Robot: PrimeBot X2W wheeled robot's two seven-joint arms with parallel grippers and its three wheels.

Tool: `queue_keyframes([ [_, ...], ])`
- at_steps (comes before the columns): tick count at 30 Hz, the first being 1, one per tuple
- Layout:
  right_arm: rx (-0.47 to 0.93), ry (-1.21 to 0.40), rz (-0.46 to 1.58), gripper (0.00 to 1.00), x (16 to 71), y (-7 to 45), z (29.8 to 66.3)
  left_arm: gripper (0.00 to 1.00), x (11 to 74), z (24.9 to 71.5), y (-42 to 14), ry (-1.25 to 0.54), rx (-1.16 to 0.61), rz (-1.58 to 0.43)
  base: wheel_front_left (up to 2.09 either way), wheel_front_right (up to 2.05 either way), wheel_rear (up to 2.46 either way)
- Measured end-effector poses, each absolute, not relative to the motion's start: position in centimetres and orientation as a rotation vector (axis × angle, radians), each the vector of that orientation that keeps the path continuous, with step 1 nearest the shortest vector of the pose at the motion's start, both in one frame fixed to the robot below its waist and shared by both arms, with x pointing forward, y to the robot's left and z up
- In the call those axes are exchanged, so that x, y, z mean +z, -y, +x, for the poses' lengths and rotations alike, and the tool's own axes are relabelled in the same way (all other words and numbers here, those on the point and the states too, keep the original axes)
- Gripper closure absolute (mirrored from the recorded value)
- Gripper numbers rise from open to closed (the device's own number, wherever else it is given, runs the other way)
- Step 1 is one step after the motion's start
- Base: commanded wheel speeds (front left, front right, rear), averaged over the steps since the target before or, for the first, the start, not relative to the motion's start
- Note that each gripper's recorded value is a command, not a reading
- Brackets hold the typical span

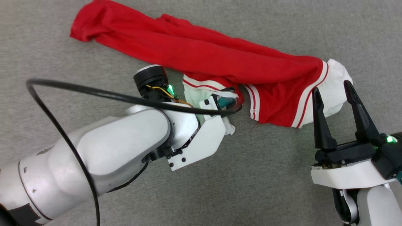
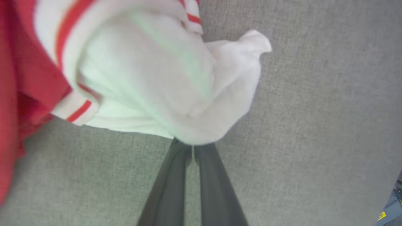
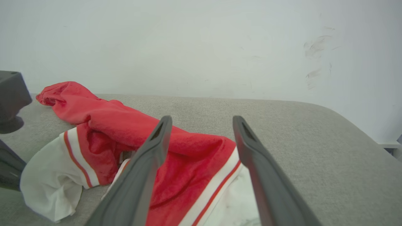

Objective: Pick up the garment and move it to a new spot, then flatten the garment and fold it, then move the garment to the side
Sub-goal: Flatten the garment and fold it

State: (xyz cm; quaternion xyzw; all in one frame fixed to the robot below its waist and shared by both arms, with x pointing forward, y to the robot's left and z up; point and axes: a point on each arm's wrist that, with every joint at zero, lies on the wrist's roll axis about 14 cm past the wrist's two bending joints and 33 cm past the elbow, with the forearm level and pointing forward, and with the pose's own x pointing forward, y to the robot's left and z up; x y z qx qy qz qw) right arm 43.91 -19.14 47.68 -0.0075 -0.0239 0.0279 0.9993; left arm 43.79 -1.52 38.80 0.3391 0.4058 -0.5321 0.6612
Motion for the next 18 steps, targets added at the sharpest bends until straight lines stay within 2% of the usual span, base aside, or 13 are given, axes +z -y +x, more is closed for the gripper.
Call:
queue_keyframes([
  [4,0.065,0.061,-0.006,0.0,48.2,18.7,43.6,1.0,41.0,43.9,1.1,-0.843,-1.188,0.732,0.0,0.0,0.0],
  [8,0.078,0.078,0.004,0.0,49.1,18.2,43.0,1.0,43.0,44.5,-2.0,-0.816,-1.108,0.73,0.0,0.0,0.0],
  [11,0.087,0.09,0.011,0.0,49.6,17.8,42.4,1.0,43.6,44.6,-5.7,-0.844,-1.021,0.713,0.0,0.0,0.0],
  [18,0.111,0.108,0.019,0.0,50.4,17.0,41.7,1.0,42.3,42.8,-16.0,-1.031,-0.782,0.662,0.0,0.0,0.0],
])
